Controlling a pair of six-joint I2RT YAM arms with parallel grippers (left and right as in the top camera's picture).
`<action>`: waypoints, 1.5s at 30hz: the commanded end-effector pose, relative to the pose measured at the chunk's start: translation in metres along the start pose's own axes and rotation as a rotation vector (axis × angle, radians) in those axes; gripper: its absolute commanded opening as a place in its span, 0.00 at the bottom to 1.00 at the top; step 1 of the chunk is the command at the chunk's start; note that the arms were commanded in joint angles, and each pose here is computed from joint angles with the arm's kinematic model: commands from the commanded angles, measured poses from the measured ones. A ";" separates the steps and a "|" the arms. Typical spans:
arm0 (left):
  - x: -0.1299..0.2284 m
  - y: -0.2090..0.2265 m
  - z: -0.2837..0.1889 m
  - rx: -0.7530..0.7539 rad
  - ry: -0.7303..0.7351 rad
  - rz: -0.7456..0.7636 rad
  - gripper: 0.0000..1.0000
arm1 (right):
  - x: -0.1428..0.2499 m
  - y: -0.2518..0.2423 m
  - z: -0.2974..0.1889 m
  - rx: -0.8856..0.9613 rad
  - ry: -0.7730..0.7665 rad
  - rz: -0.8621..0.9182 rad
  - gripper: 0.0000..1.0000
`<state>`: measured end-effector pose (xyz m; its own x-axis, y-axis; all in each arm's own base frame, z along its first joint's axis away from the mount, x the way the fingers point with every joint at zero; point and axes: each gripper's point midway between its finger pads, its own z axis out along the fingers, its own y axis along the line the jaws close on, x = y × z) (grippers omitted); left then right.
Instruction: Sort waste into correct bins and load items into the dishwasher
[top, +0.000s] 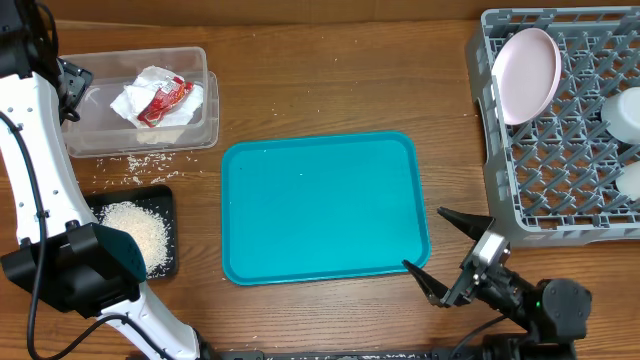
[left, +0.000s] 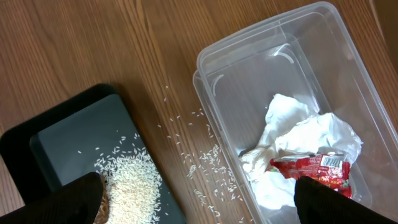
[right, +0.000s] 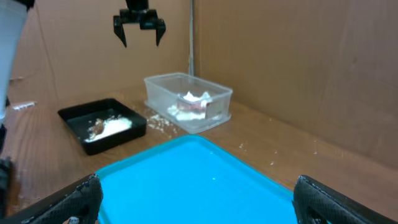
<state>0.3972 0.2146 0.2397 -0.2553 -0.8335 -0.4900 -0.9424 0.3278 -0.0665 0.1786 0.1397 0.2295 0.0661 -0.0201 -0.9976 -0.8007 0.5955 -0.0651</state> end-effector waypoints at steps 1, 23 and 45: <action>-0.003 0.002 -0.012 0.012 -0.025 -0.023 1.00 | 0.006 -0.001 -0.001 0.025 -0.034 -0.045 1.00; -0.003 0.002 -0.012 0.012 -0.025 -0.023 1.00 | 0.065 -0.104 -0.040 0.736 0.009 0.212 1.00; -0.003 0.002 -0.012 0.012 -0.025 -0.023 1.00 | 0.067 -0.123 -0.060 0.858 0.021 0.178 1.00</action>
<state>0.3972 0.2144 0.2397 -0.2558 -0.8334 -0.4898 -0.9423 0.3282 -0.0662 0.2455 0.0224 0.1705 -0.0440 0.1192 -0.9919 -0.0983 0.9875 0.1230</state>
